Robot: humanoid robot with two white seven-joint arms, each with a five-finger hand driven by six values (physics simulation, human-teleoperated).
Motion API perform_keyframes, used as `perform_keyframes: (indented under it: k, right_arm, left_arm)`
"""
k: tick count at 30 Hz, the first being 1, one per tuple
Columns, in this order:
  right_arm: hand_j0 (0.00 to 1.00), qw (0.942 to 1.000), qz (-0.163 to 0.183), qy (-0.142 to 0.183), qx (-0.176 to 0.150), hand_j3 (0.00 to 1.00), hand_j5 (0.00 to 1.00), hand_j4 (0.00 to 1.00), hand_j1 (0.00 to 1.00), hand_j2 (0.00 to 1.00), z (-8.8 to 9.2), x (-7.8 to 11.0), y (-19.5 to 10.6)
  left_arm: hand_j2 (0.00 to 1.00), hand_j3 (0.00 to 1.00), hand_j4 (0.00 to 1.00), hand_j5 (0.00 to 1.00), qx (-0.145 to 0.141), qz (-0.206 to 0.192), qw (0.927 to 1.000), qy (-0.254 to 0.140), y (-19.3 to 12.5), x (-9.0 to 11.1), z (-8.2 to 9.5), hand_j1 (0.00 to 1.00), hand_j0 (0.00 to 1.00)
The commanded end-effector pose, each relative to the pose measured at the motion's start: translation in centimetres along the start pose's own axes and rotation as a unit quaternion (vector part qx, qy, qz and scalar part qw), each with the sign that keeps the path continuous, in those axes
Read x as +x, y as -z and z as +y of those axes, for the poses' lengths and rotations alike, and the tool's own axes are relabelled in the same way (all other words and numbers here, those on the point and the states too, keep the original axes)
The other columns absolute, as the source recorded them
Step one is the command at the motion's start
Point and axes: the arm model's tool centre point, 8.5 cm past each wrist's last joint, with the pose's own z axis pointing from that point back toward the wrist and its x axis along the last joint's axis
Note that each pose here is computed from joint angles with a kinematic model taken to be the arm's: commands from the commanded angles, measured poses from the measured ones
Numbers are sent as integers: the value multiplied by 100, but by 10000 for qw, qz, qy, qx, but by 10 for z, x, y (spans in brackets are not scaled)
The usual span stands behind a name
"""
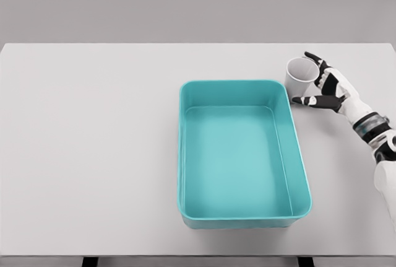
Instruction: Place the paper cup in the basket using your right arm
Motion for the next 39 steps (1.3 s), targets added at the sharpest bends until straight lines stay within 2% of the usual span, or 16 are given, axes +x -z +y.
perform_keyframes:
  k: [1,10,14,18,26,27,34,39]
  right_arm:
    - [100,10000,-14,21,19,100,100,100,100,100,2,0,1]
    - [100,10000,-29,67,58,100,100,100,100,100,8,-2,5]
    - [98,10000,9,-28,88,98,98,98,98,98,8,-1,5]
    - [82,9999,18,-66,107,82,82,82,82,82,9,-1,6]
    - [70,9999,6,-88,114,70,70,70,70,70,9,1,6]
    - [64,9999,7,-88,117,64,64,64,64,64,9,0,5]
    - [60,9999,-7,-145,85,60,60,60,60,60,4,4,3]
    - [59,9989,-161,-420,120,59,59,59,59,59,-4,21,1]
  left_arm:
    - [100,100,100,100,-1,1,10000,0,0,0,0,100,100]
    - [100,100,100,100,-1,1,10000,0,0,0,0,100,100]
    - [100,100,100,100,-1,1,10000,0,0,0,0,100,100]
    - [100,100,100,100,-1,1,10000,0,0,0,0,100,100]
    - [100,100,100,100,-1,1,10000,0,0,0,0,100,100]
    - [100,100,100,100,-1,1,10000,0,0,0,0,100,100]
    - [100,100,100,100,-1,1,10000,0,0,0,0,100,100]
    - [100,100,100,100,-1,1,10000,0,0,0,0,100,100]
